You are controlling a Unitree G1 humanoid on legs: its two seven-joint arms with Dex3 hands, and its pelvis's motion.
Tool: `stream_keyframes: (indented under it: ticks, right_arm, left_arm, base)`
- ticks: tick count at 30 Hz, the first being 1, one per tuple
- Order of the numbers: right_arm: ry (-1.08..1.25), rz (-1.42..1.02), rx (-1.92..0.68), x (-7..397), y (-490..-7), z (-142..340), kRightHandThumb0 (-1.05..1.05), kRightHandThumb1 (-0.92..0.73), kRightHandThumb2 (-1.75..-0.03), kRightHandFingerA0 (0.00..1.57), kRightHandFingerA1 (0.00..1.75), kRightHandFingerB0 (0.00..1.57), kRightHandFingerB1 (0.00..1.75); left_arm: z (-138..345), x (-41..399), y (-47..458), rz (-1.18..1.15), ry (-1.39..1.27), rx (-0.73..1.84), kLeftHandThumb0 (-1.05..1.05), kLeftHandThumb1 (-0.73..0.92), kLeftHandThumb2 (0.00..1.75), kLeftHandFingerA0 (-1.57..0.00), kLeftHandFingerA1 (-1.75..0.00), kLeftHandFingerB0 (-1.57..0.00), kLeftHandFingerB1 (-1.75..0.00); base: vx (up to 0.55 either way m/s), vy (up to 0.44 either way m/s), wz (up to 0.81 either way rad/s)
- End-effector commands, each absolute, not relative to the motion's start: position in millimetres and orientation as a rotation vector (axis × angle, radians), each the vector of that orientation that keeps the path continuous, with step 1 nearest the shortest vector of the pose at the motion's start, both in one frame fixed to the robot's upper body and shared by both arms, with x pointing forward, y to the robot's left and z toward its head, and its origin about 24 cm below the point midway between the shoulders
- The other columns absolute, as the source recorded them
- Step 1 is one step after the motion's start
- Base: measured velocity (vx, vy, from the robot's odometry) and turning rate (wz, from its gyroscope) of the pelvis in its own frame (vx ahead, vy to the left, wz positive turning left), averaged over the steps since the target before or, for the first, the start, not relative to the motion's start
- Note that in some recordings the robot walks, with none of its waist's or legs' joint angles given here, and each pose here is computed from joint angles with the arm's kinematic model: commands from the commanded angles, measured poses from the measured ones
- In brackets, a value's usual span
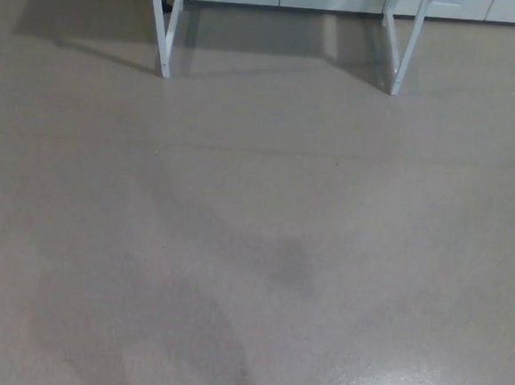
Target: The robot walk towards a table in front and pick up a black pencil case on the left hand side and put the pencil case into a small container on the right hand side
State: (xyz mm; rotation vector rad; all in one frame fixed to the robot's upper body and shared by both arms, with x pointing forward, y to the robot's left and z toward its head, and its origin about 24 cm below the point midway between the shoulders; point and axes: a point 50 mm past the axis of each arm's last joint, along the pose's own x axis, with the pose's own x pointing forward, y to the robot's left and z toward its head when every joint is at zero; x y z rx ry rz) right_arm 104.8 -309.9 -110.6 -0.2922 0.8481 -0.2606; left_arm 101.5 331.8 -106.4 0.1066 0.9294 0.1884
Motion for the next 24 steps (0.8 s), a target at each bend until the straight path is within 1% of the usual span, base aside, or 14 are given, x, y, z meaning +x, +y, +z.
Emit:
stream_keyframes:
  ticks: [1, 6, 7, 9, 11, 12, 15, 16, 18, 21, 22, 23, 24]
  right_arm:
    - [0.825, -0.266, -0.302, 101.0, -314.2, -108.2, -0.36, -0.53, -0.56, 0.44, 0.4, 0.37, 0.35]
    - [0.834, -0.267, -0.308, 99.2, -315.5, -109.9, -0.34, -0.52, -0.56, 0.45, 0.41, 0.38, 0.36]
    - [0.832, -0.263, -0.302, 99.4, -315.2, -109.5, -0.41, -0.44, -0.69, 0.38, 0.48, 0.33, 0.44]
    - [0.842, -0.262, -0.294, 95.6, -314.9, -111.2, -0.41, -0.44, -0.68, 0.37, 0.47, 0.34, 0.43]
    - [0.845, -0.261, -0.293, 93.3, -313.6, -111.6, -0.4, -0.45, -0.68, 0.37, 0.47, 0.34, 0.43]
    - [0.849, -0.262, -0.296, 91.7, -314.3, -111.7, -0.34, -0.54, -0.56, 0.42, 0.4, 0.36, 0.35]
    - [0.869, -0.267, -0.294, 86.2, -313.6, -114.2, -0.32, -0.54, -0.56, 0.42, 0.39, 0.36, 0.34]
    - [0.861, -0.264, -0.305, 85.3, -312.7, -114.1, -0.31, -0.54, -0.55, 0.44, 0.4, 0.37, 0.35]
    - [0.858, -0.263, -0.302, 83.6, -312.3, -113.9, -0.32, -0.54, -0.56, 0.44, 0.4, 0.37, 0.34]
    - [0.868, -0.262, -0.298, 81.2, -312.4, -114.7, -0.32, -0.54, -0.57, 0.4, 0.39, 0.37, 0.35]
    - [0.87, -0.261, -0.297, 80.8, -312.4, -114.9, -0.39, -0.47, -0.67, 0.35, 0.45, 0.35, 0.43]
    - [0.87, -0.26, -0.294, 80.6, -312.5, -115.0, -0.39, -0.47, -0.67, 0.35, 0.45, 0.35, 0.43]
    - [0.873, -0.26, -0.292, 78.0, -312.4, -115.6, -0.32, -0.54, -0.56, 0.4, 0.39, 0.36, 0.35]
  left_arm:
    - [-101.8, 99.5, 337.7, 0.173, 0.897, 0.113, -0.13, 0.56, 0.58, -0.27, -0.43, -0.19, -0.34]
    - [-101.5, 97.6, 337.4, 0.157, 0.902, 0.135, -0.15, 0.57, 0.6, -0.28, -0.44, -0.19, -0.34]
    - [-101.6, 97.6, 336.9, 0.153, 0.899, 0.138, -0.14, 0.58, 0.59, -0.27, -0.43, -0.2, -0.34]
    - [-102.3, 94.1, 337.2, 0.158, 0.904, 0.119, -0.09, 0.59, 0.59, -0.24, -0.43, -0.17, -0.33]
    - [-102.7, 92.4, 337.8, 0.171, 0.909, 0.104, -0.1, 0.59, 0.58, -0.27, -0.42, -0.19, -0.33]
    - [-103.5, 90.9, 337.2, 0.166, 0.915, 0.116, -0.1, 0.6, 0.58, -0.27, -0.42, -0.19, -0.33]
    - [-103.8, 85.7, 338.1, 0.161, 0.925, 0.151, -0.13, 0.57, 0.58, -0.29, -0.43, -0.2, -0.34]
    - [-103.8, 85.4, 338.4, 0.142, 0.928, 0.152, -0.13, 0.6, 0.59, -0.28, -0.43, -0.17, -0.33]
    - [-104.5, 85.7, 339.1, 0.13, 0.928, 0.152, -0.16, 0.59, 0.58, -0.27, -0.43, -0.18, -0.33]
    - [-105.1, 83.9, 339.6, 0.115, 0.936, 0.175, -0.18, 0.59, 0.59, -0.25, -0.42, -0.18, -0.33]
    - [-104.9, 83.6, 339.8, 0.109, 0.938, 0.182, -0.19, 0.59, 0.59, -0.24, -0.41, -0.17, -0.33]
    - [-104.8, 83.4, 339.9, 0.102, 0.938, 0.192, -0.19, 0.59, 0.59, -0.24, -0.41, -0.17, -0.33]
    - [-105.1, 81.2, 340.1, 0.09, 0.944, 0.21, -0.22, 0.59, 0.6, -0.24, -0.41, -0.17, -0.34]
  base:
    - [0.0, 0.0, 0.0]
    - [0.0, 0.0, 0.0]
    - [0.0, 0.0, 0.0]
    - [0.0, 0.0, 0.0]
    - [0.0, 0.0, 0.0]
    - [0.0, 0.0, 0.0]
    - [-0.02, -0.045, -0.04]
    - [-0.05, -0.028, 0.06]
    - [-0.07, -0.039, 0.38]
    - [0.01, 0.055, -0.07]
    - [0.04, 0.122, -0.03]
    - [0.01, 0.181, -0.03]
    - [0.1, 0.243, -0.17]
